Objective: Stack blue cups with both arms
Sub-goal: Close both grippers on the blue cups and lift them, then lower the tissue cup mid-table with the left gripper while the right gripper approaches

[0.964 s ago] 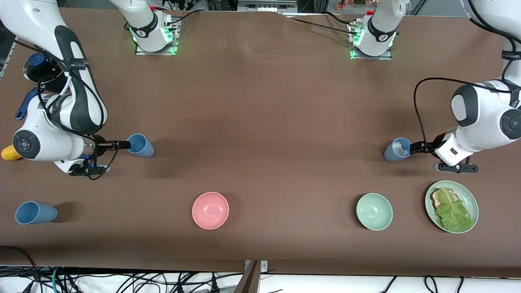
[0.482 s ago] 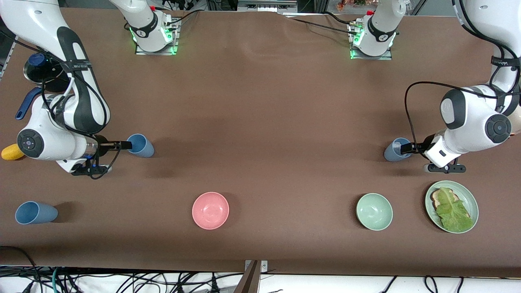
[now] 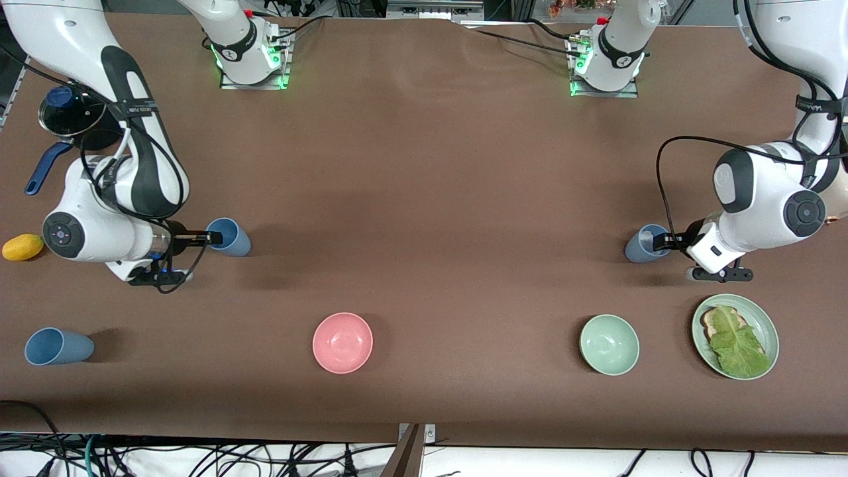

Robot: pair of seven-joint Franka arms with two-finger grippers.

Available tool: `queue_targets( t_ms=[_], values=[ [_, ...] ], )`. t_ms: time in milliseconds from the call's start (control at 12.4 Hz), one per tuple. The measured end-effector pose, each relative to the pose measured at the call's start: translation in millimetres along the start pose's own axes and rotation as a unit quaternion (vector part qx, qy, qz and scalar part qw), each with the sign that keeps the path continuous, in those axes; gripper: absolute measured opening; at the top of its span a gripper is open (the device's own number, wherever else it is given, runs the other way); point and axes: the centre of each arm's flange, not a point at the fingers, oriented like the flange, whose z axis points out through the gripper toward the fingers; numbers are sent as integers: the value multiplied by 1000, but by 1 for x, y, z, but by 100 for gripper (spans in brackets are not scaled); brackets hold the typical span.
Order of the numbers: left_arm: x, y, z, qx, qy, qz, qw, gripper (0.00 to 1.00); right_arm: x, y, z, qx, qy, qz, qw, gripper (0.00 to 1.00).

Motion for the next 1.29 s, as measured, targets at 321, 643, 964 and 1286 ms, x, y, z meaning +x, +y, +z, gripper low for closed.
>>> queue_targets(
  t_ms=[321, 643, 964, 1286],
  values=[
    [0, 5, 3, -2, -6, -11, 1000, 7, 0, 0, 0, 0, 0, 2, 1000, 54],
    [14, 37, -20, -10, 1, -32, 999, 1, 0, 4, 0, 0, 0, 6, 1000, 31],
    [22, 156, -68, -37, -11, -32, 999, 1, 0, 7, 1, 0, 0, 8, 1000, 32],
    [-11, 297, -68, -56, -30, -56, 996, 1, 0, 7, 1, 0, 0, 8, 1000, 27]
  ],
)
